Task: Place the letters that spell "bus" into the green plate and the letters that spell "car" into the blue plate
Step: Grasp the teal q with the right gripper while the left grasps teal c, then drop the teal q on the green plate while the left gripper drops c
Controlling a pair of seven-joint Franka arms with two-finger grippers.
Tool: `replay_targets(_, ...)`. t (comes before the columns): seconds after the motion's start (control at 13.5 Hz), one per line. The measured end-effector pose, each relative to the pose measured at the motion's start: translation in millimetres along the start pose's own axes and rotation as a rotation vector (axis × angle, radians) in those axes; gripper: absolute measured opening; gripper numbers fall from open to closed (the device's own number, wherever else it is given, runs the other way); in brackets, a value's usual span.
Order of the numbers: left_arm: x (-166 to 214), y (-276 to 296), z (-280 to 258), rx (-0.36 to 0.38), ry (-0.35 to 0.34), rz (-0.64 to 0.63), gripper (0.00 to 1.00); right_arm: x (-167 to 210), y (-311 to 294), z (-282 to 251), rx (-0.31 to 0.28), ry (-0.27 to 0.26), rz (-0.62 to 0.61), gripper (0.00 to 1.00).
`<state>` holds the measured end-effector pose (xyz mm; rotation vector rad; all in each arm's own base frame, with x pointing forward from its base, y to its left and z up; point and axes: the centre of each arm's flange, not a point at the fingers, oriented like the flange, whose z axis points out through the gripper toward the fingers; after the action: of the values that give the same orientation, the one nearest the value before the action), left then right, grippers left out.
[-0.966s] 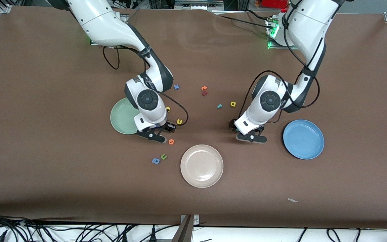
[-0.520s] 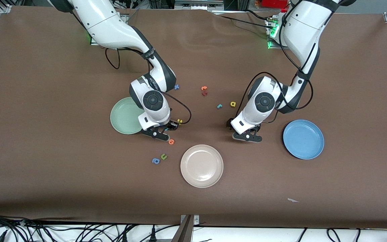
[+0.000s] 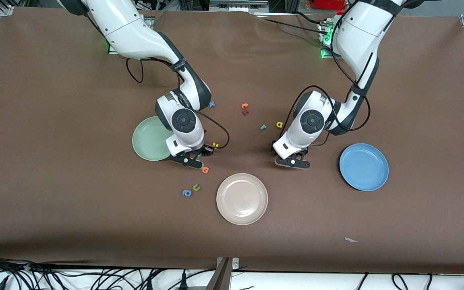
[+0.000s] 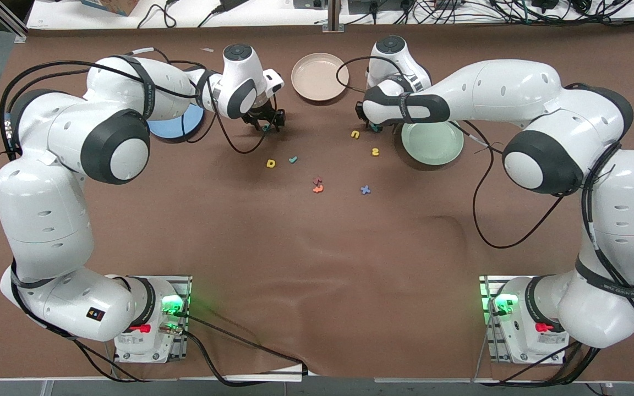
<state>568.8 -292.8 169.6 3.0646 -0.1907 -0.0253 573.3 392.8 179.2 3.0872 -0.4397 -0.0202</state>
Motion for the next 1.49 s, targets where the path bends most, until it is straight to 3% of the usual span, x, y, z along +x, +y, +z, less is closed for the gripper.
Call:
replay_targets(0.07,0,0,0,0.0,0.001,-0.001,0.66,0,0,1,-0.001,-0.001,-0.001,0.47)
replay_targets(0.22,1,-1,-1,0.0,0.003,-0.004,0.52,0,0,2,0.0,0.0,-0.003,0.45)
replay_targets(0.45,1,-1,-1,0.003,0.005,0.0,0.45,0,-2,1,0.008,0.006,-0.012,0.3)
replay_targets(0.52,1,-1,-1,0.003,0.005,-0.001,0.45,0,-2,1,0.008,0.007,-0.015,0.3)
replay_targets(0.67,2,0,-2,0.003,0.008,-0.001,0.3,0,-1,0,0.008,0.007,-0.028,0.3)
replay_targets(0.82,2,1,-5,0.001,0.011,-0.001,0.26,4,1,-3,0.003,0.01,-0.029,0.3)
replay_targets(1.26,3,1,-4,0.002,0.011,-0.001,0.25,40,55,-75,-0.137,-0.045,-0.067,0.3)
replay_targets(1.49,20,-13,-21,0.033,-0.012,-0.016,0.25,39,100,-55,-0.2,-0.099,-0.078,0.3)
